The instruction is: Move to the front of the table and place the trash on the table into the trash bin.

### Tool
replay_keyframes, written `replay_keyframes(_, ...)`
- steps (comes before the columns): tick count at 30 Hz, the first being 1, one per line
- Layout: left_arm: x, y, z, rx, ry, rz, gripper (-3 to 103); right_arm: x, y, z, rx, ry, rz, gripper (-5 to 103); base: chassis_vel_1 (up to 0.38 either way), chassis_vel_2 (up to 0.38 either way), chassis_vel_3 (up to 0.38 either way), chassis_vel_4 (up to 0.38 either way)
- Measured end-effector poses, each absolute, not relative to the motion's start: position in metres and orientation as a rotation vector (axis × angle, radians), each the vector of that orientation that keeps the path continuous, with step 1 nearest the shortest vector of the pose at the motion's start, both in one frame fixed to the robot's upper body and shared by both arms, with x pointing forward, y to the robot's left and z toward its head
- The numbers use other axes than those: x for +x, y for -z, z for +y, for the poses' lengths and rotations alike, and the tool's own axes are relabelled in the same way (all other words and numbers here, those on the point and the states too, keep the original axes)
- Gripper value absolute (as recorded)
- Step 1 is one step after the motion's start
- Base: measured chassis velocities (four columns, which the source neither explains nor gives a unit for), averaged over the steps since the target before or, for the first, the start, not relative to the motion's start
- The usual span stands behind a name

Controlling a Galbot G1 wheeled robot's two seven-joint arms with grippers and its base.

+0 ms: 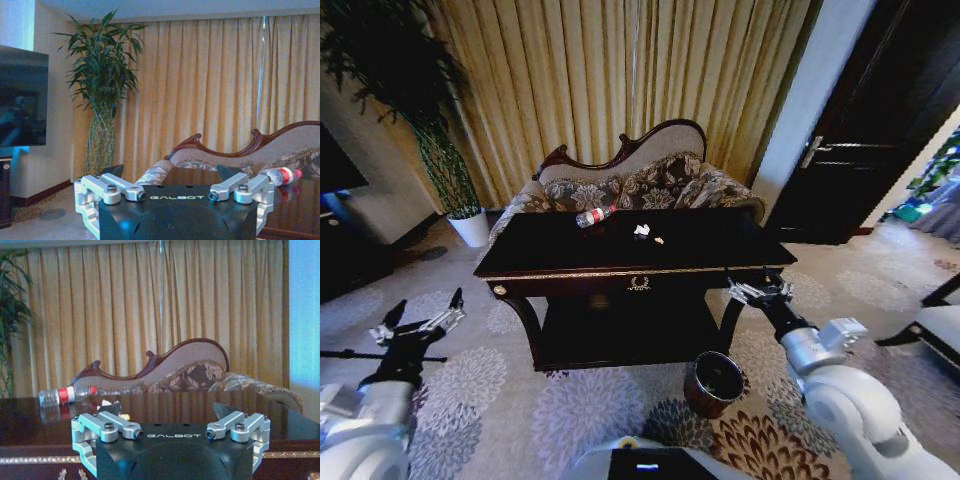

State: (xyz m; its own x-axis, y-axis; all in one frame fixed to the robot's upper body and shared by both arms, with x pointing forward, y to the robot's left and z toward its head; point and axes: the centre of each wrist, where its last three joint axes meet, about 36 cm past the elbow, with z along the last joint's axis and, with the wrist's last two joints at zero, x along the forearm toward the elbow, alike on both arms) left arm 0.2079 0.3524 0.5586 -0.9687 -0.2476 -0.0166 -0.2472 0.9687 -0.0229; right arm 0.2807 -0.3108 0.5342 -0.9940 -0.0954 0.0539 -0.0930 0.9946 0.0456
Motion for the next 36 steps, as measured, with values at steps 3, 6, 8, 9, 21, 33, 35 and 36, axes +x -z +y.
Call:
replay_keyframes(3, 0.2083, -0.5591, 0.3526, -0.387, 0.030, 3.101, 100, 0.2825, -0.5315, -0.3108, 0.151, 0.066, -3.076, 100, 0.000, 0.000, 0.000, 0.000)
replay_keyframes(6, 0.2086, -0.5590, 0.3523, -0.384, 0.033, 3.101, 100, 0.2832, -0.5299, -0.3106, 0.154, 0.069, -3.072, 100, 0.000, 0.000, 0.000, 0.000)
replay_keyframes(8, 0.2086, -0.5586, 0.3519, -0.383, 0.037, 3.102, 100, 0.2834, -0.5293, -0.3107, 0.154, 0.071, -3.071, 100, 0.000, 0.000, 0.000, 0.000)
replay_keyframes(9, 0.2086, -0.5584, 0.3517, -0.382, 0.038, 3.103, 100, 0.2835, -0.5291, -0.3109, 0.153, 0.072, -3.071, 100, -0.044, 0.044, 0.056, -0.032)
replay_keyframes(21, 0.2085, -0.5569, 0.3503, -0.376, 0.051, 3.109, 100, 0.2841, -0.5291, -0.3106, 0.174, 0.074, -3.073, 100, -0.092, 0.084, 0.089, -0.091)
replay_keyframes(33, 0.2085, -0.5543, 0.3477, -0.366, 0.073, 3.115, 100, 0.2840, -0.5290, -0.3103, 0.204, 0.077, -3.073, 100, -0.114, 0.114, 0.106, -0.109)
replay_keyframes(35, 0.2085, -0.5541, 0.3475, -0.366, 0.074, 3.116, 100, 0.2840, -0.5290, -0.3103, 0.204, 0.077, -3.073, 100, -0.104, 0.119, 0.105, -0.102)
replay_keyframes(36, 0.2084, -0.5540, 0.3475, -0.366, 0.075, 3.116, 100, 0.2840, -0.5291, -0.3103, 0.204, 0.077, -3.073, 100, -0.095, 0.120, 0.128, -0.094)
